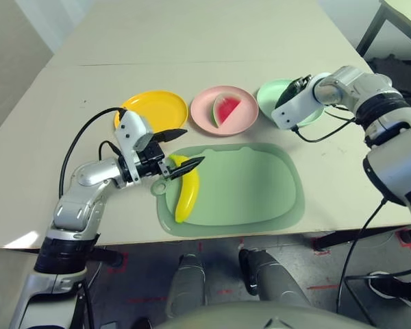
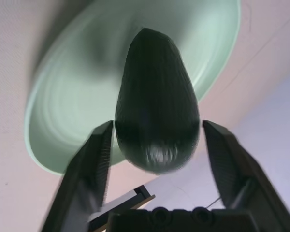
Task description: Place the fruits into color-matched plates.
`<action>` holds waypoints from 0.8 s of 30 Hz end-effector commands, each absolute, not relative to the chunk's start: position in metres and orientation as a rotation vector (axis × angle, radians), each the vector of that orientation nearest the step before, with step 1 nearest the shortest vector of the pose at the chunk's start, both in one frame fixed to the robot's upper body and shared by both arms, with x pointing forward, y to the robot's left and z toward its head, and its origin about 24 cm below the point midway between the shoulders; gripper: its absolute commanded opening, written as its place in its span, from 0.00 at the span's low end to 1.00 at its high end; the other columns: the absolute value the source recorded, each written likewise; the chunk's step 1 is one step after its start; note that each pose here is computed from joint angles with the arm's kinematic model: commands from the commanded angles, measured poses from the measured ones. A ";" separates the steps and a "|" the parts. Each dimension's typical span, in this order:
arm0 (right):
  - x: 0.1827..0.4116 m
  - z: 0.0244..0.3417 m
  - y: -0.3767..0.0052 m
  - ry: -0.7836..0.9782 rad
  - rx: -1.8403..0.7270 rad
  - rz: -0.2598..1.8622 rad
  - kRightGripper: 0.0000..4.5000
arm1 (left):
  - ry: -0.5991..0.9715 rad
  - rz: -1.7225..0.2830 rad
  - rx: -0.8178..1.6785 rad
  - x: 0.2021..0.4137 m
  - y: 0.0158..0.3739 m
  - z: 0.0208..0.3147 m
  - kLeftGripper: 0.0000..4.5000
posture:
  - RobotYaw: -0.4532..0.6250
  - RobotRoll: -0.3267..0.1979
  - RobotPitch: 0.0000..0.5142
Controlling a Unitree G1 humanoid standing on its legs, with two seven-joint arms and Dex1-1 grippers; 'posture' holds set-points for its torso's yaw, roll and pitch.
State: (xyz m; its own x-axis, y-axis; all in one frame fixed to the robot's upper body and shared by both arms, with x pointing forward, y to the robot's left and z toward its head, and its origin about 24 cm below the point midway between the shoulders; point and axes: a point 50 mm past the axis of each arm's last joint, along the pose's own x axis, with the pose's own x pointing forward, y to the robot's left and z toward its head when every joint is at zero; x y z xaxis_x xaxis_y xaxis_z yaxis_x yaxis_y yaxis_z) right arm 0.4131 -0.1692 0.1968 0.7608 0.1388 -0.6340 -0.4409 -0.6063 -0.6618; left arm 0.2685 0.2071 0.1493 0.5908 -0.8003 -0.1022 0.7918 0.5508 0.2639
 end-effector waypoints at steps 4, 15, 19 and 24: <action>0.412 0.200 -0.176 0.239 -2.041 0.830 0.99 | -0.015 -0.949 0.323 0.269 0.211 0.146 1.00 | 0.42 0.62 0.35; 0.405 0.240 -0.174 0.106 -1.686 0.874 0.99 | -0.005 -0.955 0.496 0.270 0.224 0.156 1.00 | 0.42 0.62 0.36; 0.397 0.247 -0.181 0.051 -1.310 0.967 0.99 | 0.016 -0.931 0.575 0.271 0.242 0.166 1.00 | 0.42 0.62 0.38; 0.381 0.232 -0.180 0.017 -0.847 1.096 0.99 | 0.025 -0.947 0.592 0.273 0.247 0.174 1.00 | 0.40 0.62 0.40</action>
State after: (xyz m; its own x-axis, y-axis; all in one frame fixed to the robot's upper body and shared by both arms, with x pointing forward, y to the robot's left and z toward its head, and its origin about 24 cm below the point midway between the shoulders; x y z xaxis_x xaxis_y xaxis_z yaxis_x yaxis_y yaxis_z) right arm 0.3866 -0.1815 0.2291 0.5356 0.7096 -0.4578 -0.7383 0.1304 -0.6617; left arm 0.2725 0.2461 0.1740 0.6076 -0.7503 -0.2606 0.7578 0.4493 0.4731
